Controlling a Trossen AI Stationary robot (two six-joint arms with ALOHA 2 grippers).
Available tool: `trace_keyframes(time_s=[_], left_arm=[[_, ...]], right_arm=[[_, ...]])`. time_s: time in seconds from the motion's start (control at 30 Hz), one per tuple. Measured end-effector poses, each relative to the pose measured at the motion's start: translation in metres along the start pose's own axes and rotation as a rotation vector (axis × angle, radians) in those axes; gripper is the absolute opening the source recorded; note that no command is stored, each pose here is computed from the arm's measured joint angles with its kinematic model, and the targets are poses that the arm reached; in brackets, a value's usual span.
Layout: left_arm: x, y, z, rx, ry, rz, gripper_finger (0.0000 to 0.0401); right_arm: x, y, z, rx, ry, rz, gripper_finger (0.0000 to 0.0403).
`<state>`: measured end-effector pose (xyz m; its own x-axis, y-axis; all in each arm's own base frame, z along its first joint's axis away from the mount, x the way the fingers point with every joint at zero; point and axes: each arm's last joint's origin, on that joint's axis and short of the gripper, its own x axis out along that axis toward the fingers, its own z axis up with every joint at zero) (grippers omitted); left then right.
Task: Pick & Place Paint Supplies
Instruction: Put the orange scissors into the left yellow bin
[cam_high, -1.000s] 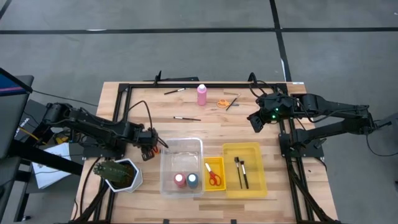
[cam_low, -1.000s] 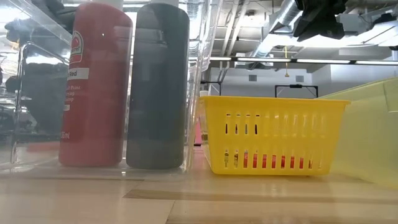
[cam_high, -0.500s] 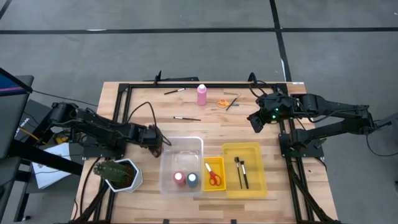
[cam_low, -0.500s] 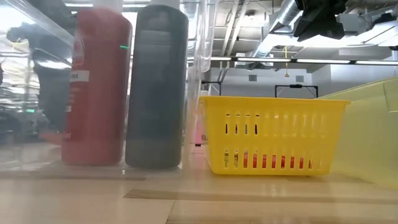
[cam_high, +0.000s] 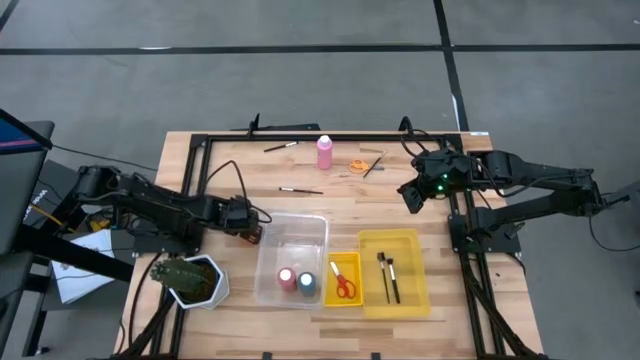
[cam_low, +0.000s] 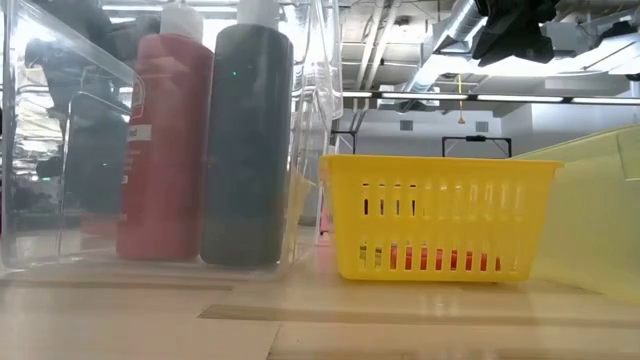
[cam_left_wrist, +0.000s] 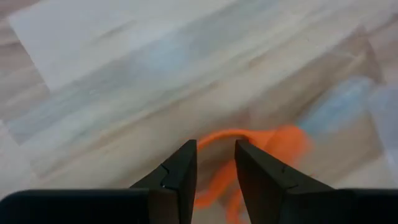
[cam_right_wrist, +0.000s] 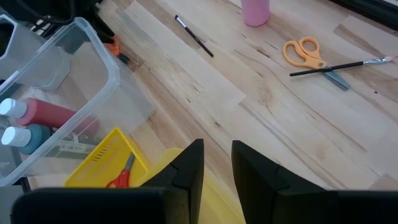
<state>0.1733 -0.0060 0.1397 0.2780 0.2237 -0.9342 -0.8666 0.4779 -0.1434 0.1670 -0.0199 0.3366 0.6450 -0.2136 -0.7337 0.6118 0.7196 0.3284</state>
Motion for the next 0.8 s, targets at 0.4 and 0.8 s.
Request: trace_keyframes(time_s=[0.4,0.8], left_arm=[[-0.029,0.006,0.007,0.299,-0.159,-0.097,0.0104],[-0.023,0.003,0.005,0.937,-0.164,-0.100,0.0104]], right_arm=[[0.000,0.000,0.000,-0.002,0.005,0.007,0.0079],[0.000,0.001,0.000,0.005,0.015,0.020,0.0079]])
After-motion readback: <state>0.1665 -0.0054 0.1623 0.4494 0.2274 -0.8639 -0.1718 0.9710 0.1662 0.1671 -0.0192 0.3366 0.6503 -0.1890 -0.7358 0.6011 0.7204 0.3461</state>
